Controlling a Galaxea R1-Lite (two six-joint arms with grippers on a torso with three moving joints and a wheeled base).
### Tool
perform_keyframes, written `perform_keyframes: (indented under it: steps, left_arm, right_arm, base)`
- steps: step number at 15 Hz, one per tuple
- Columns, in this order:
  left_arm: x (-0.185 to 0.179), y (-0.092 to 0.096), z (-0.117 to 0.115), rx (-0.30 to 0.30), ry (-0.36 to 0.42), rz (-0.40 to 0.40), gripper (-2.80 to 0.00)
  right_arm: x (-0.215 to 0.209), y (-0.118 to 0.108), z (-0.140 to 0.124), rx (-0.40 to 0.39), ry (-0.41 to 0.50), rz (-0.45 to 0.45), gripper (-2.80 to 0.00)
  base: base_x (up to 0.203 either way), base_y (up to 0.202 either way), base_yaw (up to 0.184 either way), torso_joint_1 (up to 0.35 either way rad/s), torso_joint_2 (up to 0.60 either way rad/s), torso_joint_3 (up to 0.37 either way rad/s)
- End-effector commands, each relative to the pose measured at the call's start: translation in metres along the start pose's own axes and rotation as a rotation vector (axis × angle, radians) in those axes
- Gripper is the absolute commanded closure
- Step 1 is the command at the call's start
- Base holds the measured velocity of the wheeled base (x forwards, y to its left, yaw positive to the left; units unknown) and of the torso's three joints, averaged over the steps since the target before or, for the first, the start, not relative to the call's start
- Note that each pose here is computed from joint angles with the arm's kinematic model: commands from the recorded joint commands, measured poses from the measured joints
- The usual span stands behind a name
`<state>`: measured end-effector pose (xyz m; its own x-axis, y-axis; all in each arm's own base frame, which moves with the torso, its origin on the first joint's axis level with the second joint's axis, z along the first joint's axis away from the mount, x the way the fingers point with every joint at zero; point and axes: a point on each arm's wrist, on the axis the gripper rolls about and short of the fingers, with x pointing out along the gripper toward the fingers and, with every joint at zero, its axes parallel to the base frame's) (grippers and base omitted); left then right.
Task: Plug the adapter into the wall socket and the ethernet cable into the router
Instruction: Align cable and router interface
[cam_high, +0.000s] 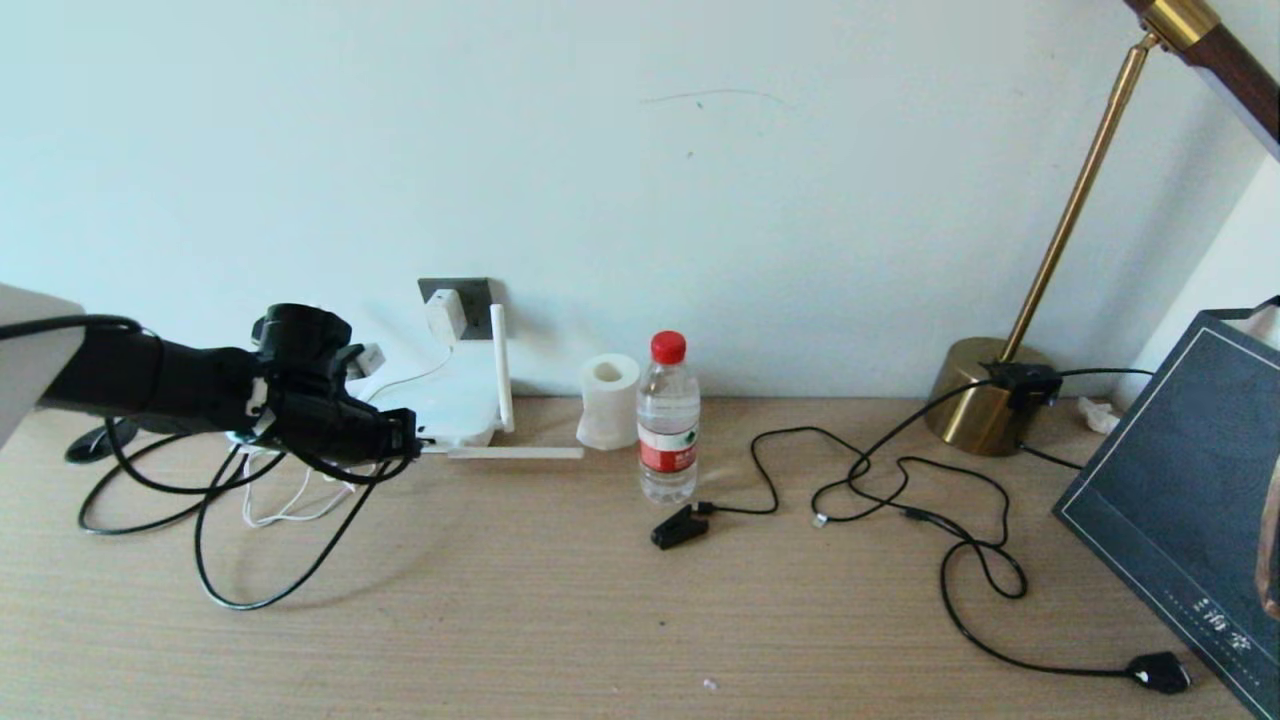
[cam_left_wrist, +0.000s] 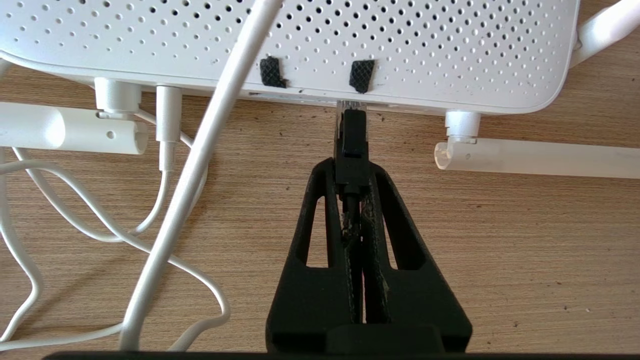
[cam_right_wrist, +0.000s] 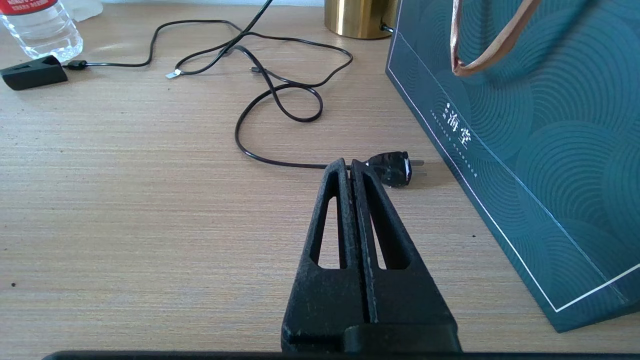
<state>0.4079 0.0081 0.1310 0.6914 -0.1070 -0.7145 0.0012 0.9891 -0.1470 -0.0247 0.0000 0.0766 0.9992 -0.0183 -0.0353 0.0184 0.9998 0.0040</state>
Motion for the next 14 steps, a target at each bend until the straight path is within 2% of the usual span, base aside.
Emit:
perform_keyframes:
  steps: [1, 14]
  left_arm:
    - [0.002, 0.0004, -0.0016, -0.002, 0.009, 0.001, 0.0]
    - [0.0037, 0.0006, -0.005, -0.003, 0.021, 0.001, 0.0]
  right_arm:
    - [0.0001, 0.0, 0.0, 0.0, 0.001, 0.0, 0.0]
    - [0.0001, 0.0, 0.0, 0.0, 0.001, 0.0, 0.0]
  base:
    - [0.0, 0.0, 0.0, 0.0, 0.0, 0.0]
    - [0.0, 0.0, 0.0, 0.0, 0.0, 0.0]
